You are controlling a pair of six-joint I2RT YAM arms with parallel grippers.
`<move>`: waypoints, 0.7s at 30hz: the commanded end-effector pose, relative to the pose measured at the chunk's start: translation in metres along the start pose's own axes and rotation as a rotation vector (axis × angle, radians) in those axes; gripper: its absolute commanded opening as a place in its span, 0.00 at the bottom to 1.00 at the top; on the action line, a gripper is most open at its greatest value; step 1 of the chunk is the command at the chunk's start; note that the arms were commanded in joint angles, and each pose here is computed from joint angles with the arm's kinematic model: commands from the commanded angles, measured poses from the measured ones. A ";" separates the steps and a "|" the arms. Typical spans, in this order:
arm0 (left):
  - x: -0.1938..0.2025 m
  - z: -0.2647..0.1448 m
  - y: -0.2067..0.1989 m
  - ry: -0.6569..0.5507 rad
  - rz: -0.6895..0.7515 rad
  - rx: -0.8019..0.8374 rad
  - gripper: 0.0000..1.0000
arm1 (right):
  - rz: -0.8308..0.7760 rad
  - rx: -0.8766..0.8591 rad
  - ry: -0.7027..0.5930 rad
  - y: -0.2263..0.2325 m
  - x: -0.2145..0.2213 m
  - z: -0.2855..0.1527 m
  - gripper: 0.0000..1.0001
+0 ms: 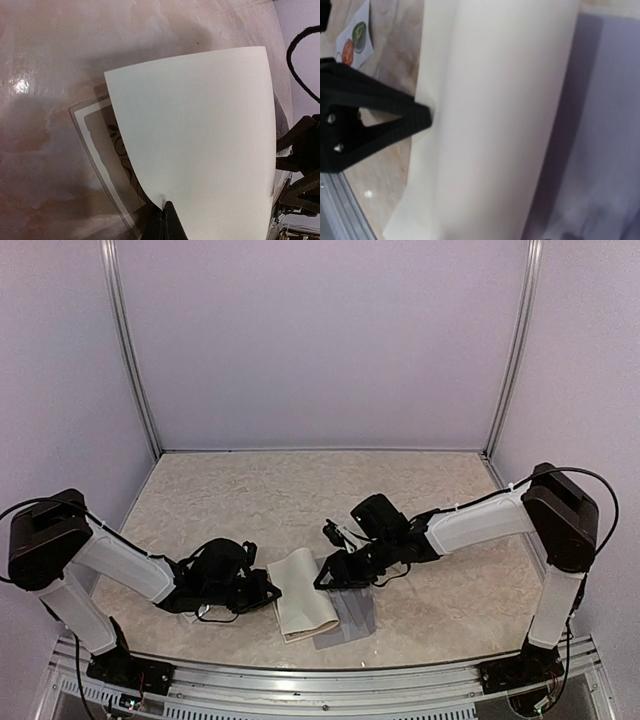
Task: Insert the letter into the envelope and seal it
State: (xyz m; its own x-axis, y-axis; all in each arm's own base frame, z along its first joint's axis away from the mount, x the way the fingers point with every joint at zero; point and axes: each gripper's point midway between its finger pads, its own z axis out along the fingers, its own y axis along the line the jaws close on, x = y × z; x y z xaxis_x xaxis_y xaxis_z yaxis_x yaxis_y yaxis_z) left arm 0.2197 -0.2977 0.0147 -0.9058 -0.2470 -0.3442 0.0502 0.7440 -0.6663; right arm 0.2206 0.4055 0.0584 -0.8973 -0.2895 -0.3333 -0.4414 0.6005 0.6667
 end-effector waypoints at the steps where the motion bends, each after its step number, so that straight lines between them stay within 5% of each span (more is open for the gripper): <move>1: 0.028 -0.005 0.047 0.080 0.001 -0.160 0.00 | 0.018 -0.094 0.016 0.003 -0.001 0.011 0.46; 11: 0.028 -0.008 0.045 0.075 0.001 -0.147 0.00 | 0.042 -0.181 0.062 0.008 0.006 0.024 0.33; 21: 0.018 -0.016 0.036 0.038 0.036 -0.129 0.00 | 0.009 -0.226 0.036 0.021 -0.002 0.015 0.00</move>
State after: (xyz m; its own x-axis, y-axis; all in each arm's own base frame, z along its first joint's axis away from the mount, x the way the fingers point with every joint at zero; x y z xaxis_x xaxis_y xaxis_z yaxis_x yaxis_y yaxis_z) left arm 0.2136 -0.2911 0.0154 -0.9049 -0.2430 -0.3495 0.0532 0.7501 -0.6592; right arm 0.2110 0.4272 0.0479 -0.9129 -0.3154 -0.2592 -0.3873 0.4683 0.7941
